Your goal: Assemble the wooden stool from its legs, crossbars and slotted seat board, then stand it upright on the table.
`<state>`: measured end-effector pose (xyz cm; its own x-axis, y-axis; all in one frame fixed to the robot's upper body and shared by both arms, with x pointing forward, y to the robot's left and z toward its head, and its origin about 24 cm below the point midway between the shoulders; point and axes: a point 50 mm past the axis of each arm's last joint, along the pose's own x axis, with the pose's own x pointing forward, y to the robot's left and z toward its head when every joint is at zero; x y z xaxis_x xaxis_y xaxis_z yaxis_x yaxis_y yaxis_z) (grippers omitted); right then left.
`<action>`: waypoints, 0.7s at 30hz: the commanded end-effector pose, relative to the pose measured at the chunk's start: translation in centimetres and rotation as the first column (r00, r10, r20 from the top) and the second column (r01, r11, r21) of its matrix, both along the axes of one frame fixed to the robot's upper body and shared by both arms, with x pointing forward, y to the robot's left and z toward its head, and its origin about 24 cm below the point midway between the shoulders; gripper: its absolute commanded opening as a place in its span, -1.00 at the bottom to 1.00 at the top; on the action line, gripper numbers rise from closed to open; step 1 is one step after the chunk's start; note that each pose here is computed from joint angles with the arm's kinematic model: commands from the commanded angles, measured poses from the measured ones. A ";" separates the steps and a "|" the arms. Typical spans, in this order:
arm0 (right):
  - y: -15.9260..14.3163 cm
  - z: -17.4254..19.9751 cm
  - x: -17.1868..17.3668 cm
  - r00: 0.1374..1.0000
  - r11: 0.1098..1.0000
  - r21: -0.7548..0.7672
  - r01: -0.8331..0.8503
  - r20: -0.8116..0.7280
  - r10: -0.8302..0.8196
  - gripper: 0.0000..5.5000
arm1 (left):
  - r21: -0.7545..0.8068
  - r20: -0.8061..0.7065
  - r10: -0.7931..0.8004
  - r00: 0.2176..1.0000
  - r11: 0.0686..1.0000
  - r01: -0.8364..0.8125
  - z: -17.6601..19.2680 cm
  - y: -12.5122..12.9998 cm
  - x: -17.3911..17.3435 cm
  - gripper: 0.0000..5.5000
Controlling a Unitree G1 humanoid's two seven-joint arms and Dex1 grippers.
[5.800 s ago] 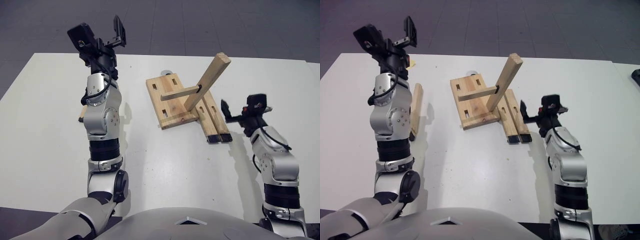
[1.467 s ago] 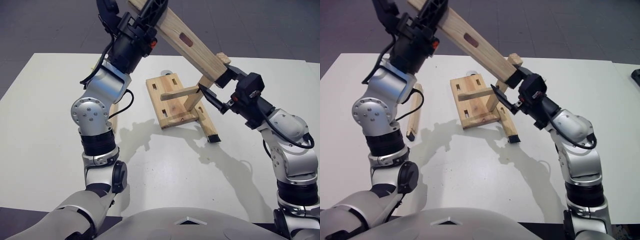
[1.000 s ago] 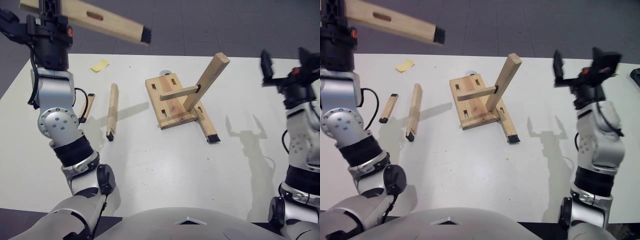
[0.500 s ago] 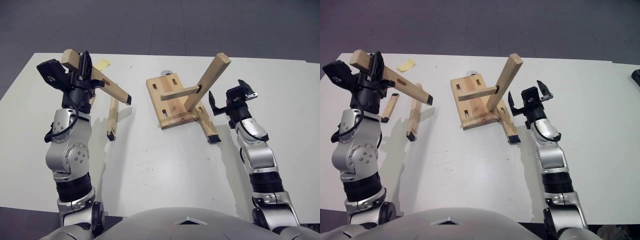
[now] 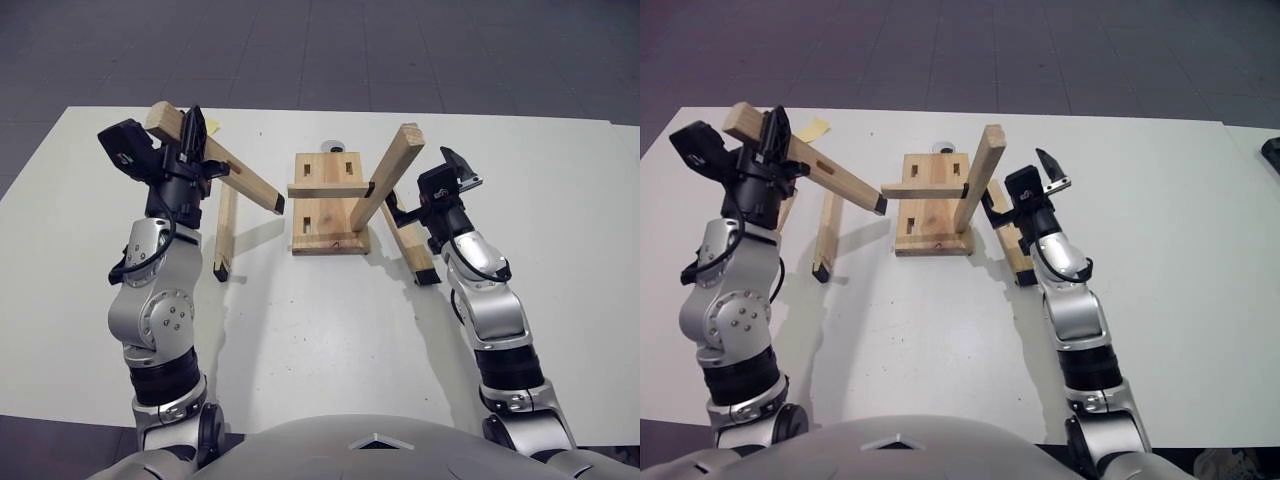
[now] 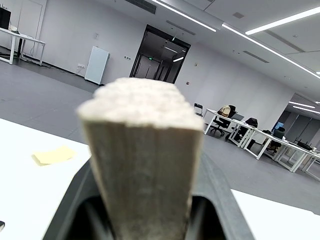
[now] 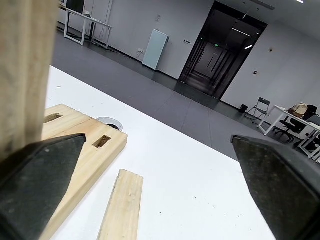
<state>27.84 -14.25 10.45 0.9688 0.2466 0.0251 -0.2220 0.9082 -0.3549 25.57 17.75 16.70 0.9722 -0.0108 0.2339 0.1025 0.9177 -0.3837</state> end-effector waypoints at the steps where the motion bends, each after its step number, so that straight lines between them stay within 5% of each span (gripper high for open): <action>1: 0.5 -0.3 -0.4 1.000 1.000 0.002 -0.017 -0.026 0.017 0.96 | -0.028 -0.031 0.002 1.000 1.000 -0.002 -0.6 -0.6 -0.6 -0.63; 21: 0.6 -0.8 -0.4 0.999 1.000 0.003 0.008 -0.049 -0.008 0.96 | -0.042 -0.116 0.042 0.992 0.998 -0.047 -2.6 -1.4 -0.1 -0.63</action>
<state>27.44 -13.63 9.74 0.9700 0.2429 -0.0125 -0.2325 0.9108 -0.3412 25.40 15.95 14.72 0.9878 0.0186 0.1548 0.0547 0.8883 -0.4559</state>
